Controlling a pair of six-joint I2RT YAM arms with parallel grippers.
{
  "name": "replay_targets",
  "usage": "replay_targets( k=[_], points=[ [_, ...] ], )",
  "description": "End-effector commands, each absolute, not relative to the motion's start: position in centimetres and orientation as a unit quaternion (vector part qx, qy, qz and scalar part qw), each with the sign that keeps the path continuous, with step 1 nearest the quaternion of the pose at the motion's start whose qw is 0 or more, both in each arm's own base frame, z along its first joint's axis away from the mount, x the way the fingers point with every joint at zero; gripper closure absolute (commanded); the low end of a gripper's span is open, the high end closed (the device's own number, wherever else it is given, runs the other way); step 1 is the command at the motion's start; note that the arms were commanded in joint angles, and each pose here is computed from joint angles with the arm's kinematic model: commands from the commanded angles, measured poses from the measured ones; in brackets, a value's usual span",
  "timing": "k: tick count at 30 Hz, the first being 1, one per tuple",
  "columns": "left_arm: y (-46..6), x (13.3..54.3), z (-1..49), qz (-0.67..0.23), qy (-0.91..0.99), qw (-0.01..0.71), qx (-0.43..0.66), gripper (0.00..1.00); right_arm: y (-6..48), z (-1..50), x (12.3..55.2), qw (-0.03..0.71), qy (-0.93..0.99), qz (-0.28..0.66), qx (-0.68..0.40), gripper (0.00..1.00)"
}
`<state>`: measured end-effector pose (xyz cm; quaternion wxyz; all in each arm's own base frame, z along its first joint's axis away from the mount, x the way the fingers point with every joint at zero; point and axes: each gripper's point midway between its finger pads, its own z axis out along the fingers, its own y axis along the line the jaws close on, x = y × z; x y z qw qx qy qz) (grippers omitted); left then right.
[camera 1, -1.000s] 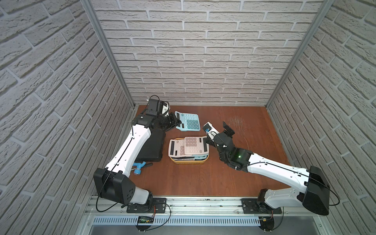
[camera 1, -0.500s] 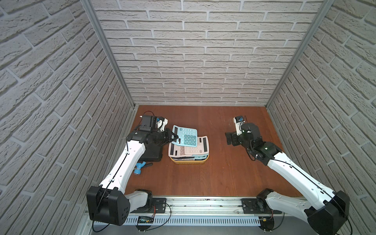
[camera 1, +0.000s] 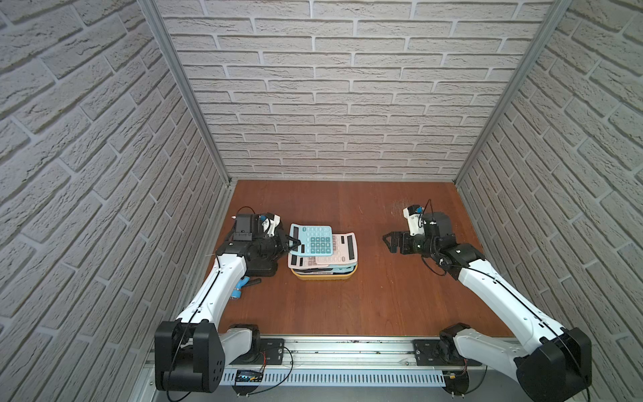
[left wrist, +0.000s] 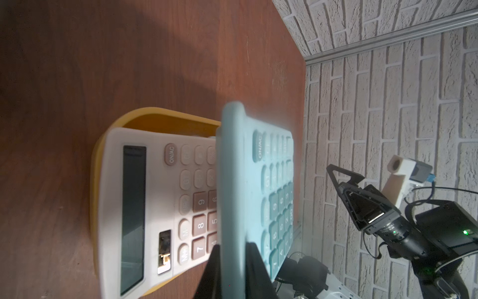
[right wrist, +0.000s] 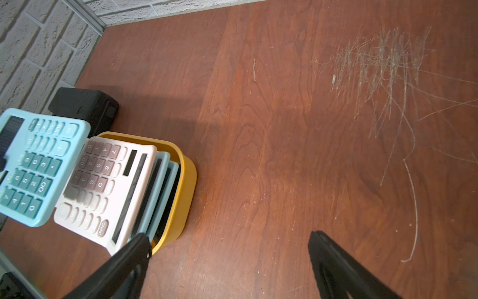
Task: Put the calculator in the storage box
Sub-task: Place the calculator in the storage box.
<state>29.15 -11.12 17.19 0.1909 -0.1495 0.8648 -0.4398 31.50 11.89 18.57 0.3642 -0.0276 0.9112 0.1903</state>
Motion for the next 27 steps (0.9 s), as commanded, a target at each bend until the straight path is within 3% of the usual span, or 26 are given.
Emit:
replay_targets(
  k=[1, 20, 23, 27],
  points=[
    [-11.5, 29.4, 17.9, -0.463, 0.854, 0.202, -0.125, 1.0, 12.4, 19.0, 31.7, 0.369, 0.903, 0.219, -0.025, 0.01],
    [-10.9, 29.2, 15.8, -0.441, 0.872, 0.167, -0.133, 1.0, 12.8, 18.9, 31.6, 0.364, 0.896, 0.254, -0.021, 0.01],
    [-10.6, 29.1, 15.6, -0.431, 0.877, 0.165, -0.136, 0.89, 12.8, 19.0, 31.5, 0.364, 0.895, 0.256, -0.021, 0.01],
    [-10.5, 29.1, 15.4, -0.427, 0.879, 0.161, -0.138, 0.66, 12.8, 19.2, 31.5, 0.366, 0.893, 0.261, -0.019, 0.01]
  ],
)
